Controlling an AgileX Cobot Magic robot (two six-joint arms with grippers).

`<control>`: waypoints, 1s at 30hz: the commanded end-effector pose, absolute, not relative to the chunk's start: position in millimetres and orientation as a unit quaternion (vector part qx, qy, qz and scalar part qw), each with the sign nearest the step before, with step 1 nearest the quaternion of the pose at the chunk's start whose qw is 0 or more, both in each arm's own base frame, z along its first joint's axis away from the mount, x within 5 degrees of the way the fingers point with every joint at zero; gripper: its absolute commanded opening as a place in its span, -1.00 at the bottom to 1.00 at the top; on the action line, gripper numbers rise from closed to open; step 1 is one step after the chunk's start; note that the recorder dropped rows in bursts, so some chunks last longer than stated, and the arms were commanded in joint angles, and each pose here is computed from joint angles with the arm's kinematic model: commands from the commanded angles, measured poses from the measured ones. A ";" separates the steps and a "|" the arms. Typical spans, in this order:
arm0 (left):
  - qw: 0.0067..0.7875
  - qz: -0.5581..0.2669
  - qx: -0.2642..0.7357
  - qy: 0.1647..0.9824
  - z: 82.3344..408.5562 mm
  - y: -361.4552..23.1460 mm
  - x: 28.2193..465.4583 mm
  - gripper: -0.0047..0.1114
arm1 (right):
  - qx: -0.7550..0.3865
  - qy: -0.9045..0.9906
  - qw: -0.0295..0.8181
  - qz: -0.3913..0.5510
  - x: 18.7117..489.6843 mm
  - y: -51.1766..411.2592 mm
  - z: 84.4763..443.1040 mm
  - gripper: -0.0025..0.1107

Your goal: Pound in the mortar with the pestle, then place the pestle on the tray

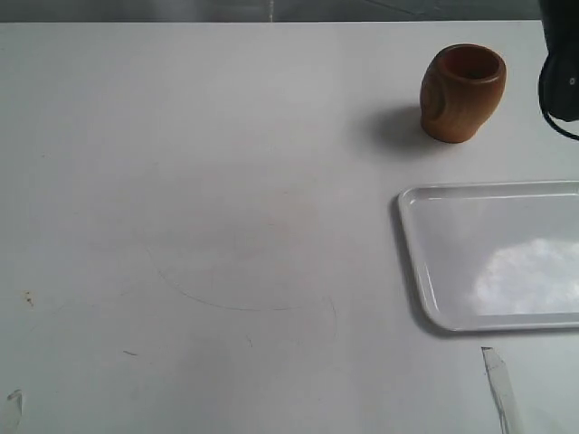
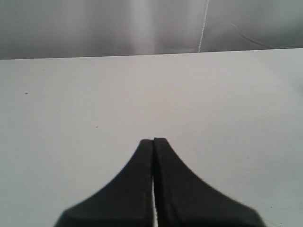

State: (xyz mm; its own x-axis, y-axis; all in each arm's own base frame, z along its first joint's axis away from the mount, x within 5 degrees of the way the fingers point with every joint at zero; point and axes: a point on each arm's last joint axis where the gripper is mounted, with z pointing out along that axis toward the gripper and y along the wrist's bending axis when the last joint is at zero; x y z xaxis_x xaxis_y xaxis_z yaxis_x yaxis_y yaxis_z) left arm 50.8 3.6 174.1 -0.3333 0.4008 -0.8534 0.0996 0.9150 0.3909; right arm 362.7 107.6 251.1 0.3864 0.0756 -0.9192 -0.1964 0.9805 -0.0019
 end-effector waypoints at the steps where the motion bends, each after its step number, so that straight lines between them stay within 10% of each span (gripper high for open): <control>1: 0.559 0.128 0.153 0.805 174.2 2.9 50.9 -0.92 | -0.058 0.589 0.804 0.063 371.3 108.3 219.5 -0.96; 12: 0.559 0.128 0.153 0.805 174.2 2.9 50.9 -0.92 | -0.040 0.708 0.703 0.051 382.6 106.8 96.4 -0.96; 22: 0.559 0.128 0.153 0.805 174.2 2.9 50.9 -0.92 | -0.155 0.536 0.824 0.097 350.7 122.2 266.9 -0.96; 30: 0.559 0.128 0.153 0.805 174.2 2.9 50.9 -0.92 | -0.310 0.652 0.692 -0.006 288.2 105.5 338.0 -0.96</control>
State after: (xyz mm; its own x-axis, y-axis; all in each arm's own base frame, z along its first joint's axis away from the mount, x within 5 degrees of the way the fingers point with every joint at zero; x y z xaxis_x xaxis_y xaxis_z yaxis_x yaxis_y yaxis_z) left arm 50.8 3.6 174.1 -0.3333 0.4008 -0.8534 0.0996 0.9150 0.3909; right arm 301.5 112.9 344.7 0.3367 -0.1904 -0.9222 -0.3695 0.8741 -0.3154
